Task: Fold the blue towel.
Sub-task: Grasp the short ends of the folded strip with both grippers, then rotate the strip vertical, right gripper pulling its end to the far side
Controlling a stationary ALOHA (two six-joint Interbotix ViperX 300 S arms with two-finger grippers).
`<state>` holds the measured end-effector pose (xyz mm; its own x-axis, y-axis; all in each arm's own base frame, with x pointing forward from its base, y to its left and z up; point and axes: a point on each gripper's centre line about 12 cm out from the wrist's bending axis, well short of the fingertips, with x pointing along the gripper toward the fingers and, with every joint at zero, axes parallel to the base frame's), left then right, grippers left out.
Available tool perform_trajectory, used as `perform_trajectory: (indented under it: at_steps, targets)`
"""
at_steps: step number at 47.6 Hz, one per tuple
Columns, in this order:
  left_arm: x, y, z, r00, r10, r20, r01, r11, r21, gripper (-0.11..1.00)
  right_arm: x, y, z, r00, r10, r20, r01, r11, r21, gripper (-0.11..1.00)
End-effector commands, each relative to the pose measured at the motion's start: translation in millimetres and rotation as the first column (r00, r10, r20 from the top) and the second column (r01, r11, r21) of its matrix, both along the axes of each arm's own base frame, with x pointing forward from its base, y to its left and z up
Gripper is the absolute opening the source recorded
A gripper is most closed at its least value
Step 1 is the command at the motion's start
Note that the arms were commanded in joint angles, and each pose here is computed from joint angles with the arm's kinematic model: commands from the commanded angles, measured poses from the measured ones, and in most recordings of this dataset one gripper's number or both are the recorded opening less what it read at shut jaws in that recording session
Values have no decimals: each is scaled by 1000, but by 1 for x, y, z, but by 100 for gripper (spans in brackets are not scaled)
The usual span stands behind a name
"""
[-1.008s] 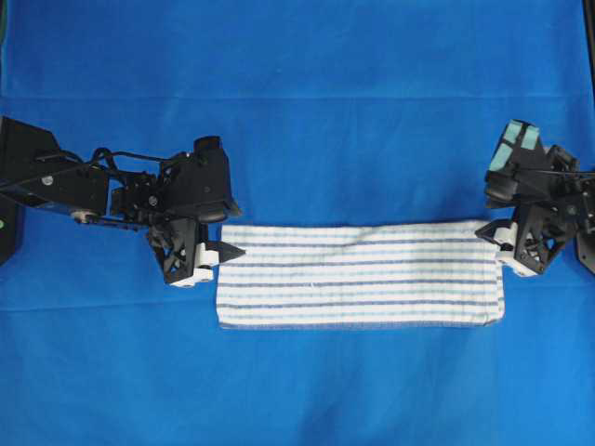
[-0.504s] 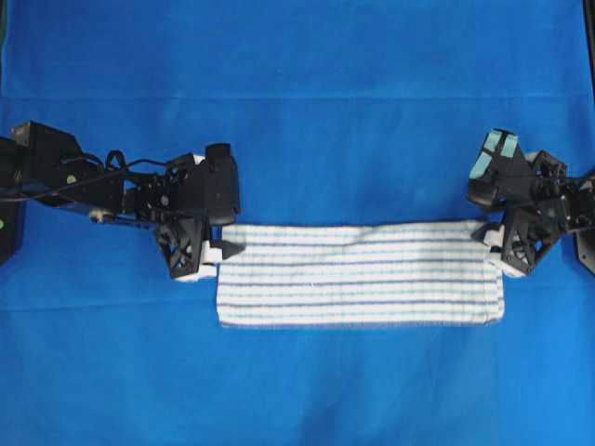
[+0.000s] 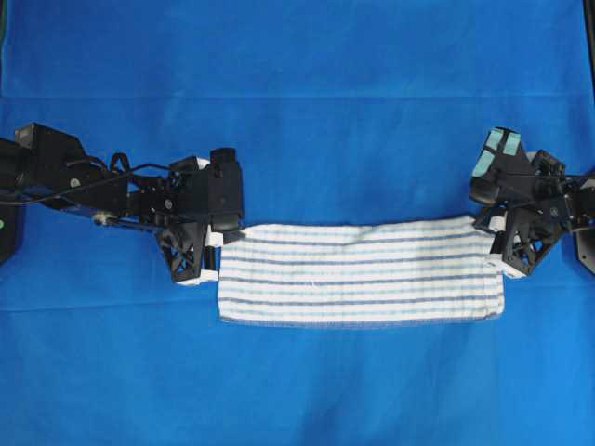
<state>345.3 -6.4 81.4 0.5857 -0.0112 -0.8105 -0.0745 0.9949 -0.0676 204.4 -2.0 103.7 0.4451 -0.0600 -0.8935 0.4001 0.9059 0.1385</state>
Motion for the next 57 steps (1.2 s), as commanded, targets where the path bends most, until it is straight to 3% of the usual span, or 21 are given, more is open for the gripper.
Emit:
perform_trajectory:
  at_steps: [1,11,29,47,57]
  targets:
    - [-1,-4,-1,1000,-9,-17,9,1000,-3,2,4,0,9,999,3,43,-3,1000,0,2]
    - [0,-5,14,1000,-13,-20,12,1000,-3,2,7,-1,26,995,-4,97,4,1000,-2,2]
    - [-11,-5,86,998,-14,54,15,1000,-7,2,1,-7,79,986,-45,159,50,998,-31,2]
    - [-13,-5,97,997,-9,83,11,1000,-13,2,-5,-8,104,969,-50,241,60,998,-32,2]
    - [4,-11,104,990,-18,139,20,1000,-19,2,2,-15,102,971,-39,235,60,995,-84,2]
